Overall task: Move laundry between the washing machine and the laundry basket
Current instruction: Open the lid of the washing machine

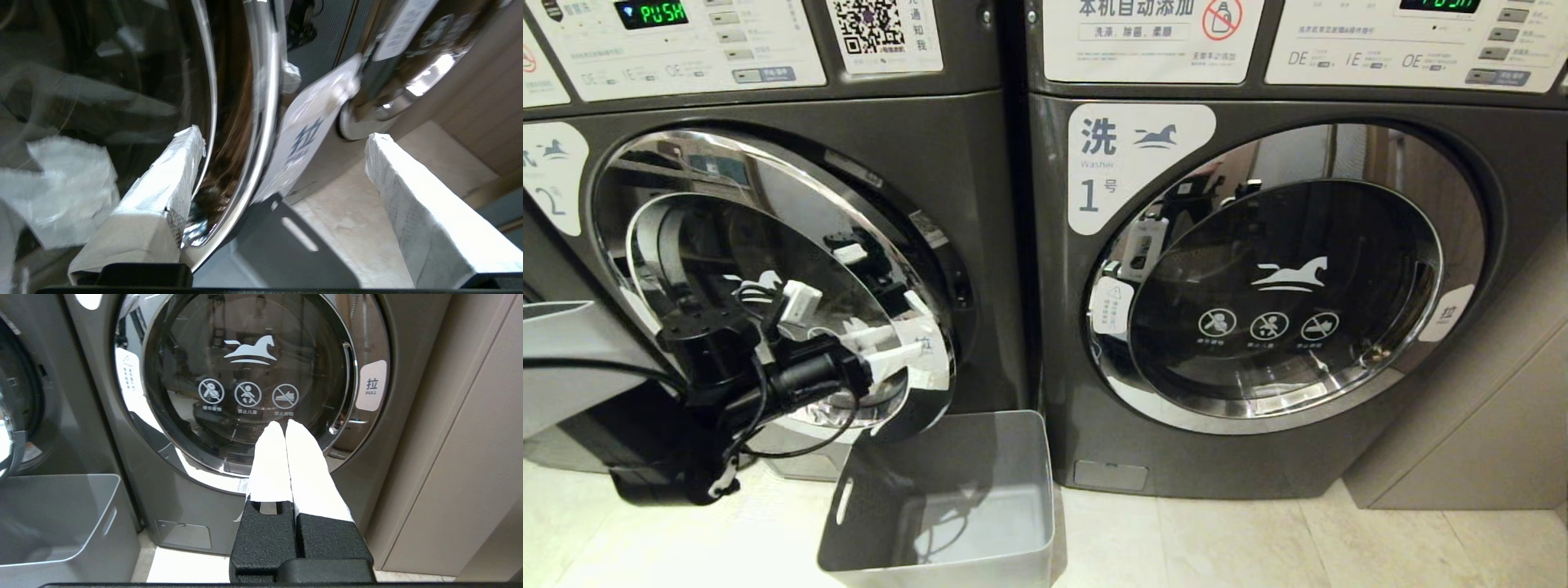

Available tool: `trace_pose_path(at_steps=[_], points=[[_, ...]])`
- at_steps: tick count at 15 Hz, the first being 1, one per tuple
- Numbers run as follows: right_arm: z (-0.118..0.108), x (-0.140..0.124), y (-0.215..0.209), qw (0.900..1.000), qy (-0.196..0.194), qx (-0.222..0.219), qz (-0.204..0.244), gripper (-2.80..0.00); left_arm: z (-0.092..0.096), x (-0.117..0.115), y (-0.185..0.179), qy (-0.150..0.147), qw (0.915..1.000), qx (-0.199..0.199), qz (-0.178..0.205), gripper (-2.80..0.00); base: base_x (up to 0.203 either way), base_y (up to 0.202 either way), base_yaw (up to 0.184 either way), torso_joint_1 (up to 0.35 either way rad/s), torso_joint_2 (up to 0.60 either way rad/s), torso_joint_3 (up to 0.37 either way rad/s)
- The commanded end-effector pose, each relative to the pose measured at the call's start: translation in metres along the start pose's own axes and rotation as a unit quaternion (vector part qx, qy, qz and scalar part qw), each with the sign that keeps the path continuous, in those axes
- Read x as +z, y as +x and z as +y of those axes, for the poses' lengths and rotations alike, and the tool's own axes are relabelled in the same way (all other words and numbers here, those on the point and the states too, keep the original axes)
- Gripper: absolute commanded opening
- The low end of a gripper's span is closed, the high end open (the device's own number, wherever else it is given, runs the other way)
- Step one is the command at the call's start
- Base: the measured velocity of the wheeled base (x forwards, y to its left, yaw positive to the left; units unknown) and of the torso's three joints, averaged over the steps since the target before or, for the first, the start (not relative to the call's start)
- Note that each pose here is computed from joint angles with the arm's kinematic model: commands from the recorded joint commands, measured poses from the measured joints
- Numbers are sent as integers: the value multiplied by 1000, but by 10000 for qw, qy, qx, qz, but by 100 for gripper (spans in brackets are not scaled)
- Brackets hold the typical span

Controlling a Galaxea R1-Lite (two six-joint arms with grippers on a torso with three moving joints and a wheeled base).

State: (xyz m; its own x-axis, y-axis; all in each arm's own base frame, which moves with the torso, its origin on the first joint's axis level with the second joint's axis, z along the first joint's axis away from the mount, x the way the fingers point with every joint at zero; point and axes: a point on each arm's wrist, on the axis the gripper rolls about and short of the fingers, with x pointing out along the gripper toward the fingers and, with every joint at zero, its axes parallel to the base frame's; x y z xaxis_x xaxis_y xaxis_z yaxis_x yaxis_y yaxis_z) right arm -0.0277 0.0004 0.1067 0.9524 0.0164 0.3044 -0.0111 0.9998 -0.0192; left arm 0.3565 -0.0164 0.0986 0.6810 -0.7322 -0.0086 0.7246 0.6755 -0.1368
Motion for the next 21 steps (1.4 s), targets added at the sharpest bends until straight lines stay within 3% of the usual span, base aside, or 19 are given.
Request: trace_pose_path(at_steps=[1,6,11,14,17,21], points=[[0,-11,1,9998,1,5,197,-280,-2,7,-6,49,10000,-17,-72,0,0,0,0,0,0,0],[0,-11,1,9998,1,5,197,-280,-21,10,-26,-53,9993,365,-24,0,0,0,0,0,0,0],[0,-11,1,9998,1,5,197,-280,-47,29,-58,-40,9896,1410,-276,0,0,0,0,0,0,0],[0,-11,1,9998,1,5,197,-280,-62,52,-75,152,9743,2130,-718,0,0,0,0,0,0,0],[0,-11,1,9998,1,5,197,-280,-74,78,-101,146,9525,2758,-1286,0,0,0,0,0,0,0],[0,-11,1,9998,1,5,197,-280,-86,104,-134,413,9285,3256,-1735,0,0,0,0,0,0,0]])
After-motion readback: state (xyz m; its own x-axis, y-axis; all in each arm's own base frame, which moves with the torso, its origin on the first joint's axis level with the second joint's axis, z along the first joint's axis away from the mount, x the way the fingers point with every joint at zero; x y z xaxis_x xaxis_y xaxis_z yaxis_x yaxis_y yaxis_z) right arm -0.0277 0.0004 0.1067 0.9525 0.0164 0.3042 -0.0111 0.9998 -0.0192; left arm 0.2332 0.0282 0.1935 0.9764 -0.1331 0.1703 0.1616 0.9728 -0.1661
